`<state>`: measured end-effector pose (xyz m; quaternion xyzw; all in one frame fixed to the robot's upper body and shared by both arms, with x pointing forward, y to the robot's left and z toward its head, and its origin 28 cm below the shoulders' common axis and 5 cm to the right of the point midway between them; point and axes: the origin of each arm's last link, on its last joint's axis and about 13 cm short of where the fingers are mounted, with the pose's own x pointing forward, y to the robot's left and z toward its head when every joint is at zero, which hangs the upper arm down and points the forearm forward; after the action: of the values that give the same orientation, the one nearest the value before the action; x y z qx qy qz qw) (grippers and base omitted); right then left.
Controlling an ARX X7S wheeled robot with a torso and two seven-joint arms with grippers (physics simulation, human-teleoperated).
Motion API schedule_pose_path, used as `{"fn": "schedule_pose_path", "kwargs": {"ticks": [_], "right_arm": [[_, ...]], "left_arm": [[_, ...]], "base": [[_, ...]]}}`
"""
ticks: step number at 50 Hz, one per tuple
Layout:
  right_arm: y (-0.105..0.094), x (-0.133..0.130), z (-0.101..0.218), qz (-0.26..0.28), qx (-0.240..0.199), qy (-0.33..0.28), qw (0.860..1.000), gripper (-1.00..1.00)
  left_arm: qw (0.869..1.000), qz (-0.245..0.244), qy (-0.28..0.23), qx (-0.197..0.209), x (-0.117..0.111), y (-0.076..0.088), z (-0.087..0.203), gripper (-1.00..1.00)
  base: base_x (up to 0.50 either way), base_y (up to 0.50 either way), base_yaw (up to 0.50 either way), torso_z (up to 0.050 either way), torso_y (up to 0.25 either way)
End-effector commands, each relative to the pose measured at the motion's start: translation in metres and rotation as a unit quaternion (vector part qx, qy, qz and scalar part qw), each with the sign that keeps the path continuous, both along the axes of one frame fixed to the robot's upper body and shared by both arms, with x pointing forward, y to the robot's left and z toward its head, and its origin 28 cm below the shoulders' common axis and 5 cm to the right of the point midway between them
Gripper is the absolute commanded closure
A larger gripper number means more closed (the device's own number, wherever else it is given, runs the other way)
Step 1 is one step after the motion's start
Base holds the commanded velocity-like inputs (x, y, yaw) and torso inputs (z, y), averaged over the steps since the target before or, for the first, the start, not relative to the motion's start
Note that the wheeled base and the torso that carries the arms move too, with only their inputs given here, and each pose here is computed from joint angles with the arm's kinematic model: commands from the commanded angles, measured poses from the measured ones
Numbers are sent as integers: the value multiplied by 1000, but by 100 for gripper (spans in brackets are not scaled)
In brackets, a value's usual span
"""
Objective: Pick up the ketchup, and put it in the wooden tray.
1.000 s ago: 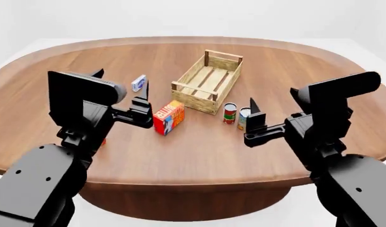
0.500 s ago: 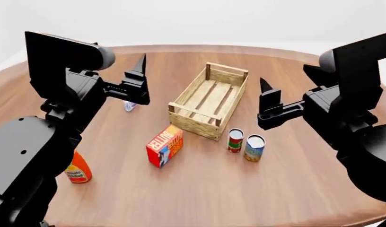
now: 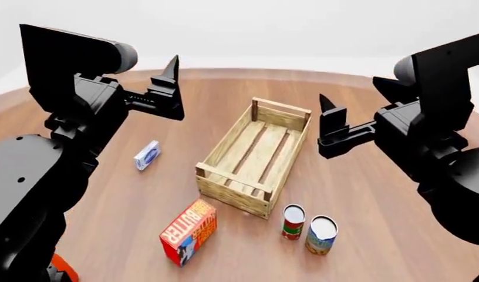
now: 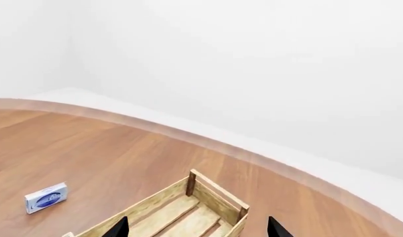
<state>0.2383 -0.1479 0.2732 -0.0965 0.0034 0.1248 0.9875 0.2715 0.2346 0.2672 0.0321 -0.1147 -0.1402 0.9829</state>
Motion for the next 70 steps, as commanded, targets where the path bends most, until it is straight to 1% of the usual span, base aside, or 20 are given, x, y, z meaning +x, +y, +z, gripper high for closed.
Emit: {"fn": "schedule_pose_path", "kwargs": {"ticks": [1, 9, 15, 58, 60, 62, 70], "right_arm": [[0, 3, 1, 3, 1, 4, 1000, -100], [-2, 4, 3, 6, -10, 0, 1000, -100], [-4, 6, 8, 3, -11, -9, 1000, -100], [-1, 15, 9, 21, -16, -7, 1000, -100], [4, 21, 7, 35, -17, 8, 999, -100], [5, 23, 6, 41, -17, 14, 999, -100], [6, 24, 6, 45, -16, 18, 999, -100]], "left_arm": [[1000, 6, -3, -3, 1, 1, 3, -100], [1000, 14, -5, -5, 2, 3, 5, -100], [1000, 21, -7, -8, 2, 5, 7, -100], [999, 46, -12, -15, -3, 13, 12, -100], [998, 66, -12, -19, -2, 19, 13, -100], [997, 73, -12, -21, -1, 22, 13, -100], [997, 78, -12, -23, -1, 23, 13, -100]], "base": [[0, 0, 0, 0, 0], [0, 0, 0, 0, 0], [0, 0, 42, 0, 0], [0, 0, 500, 0, 0], [0, 0, 0, 0, 0], [0, 0, 0, 0, 0], [0, 0, 0, 0, 0]]}}
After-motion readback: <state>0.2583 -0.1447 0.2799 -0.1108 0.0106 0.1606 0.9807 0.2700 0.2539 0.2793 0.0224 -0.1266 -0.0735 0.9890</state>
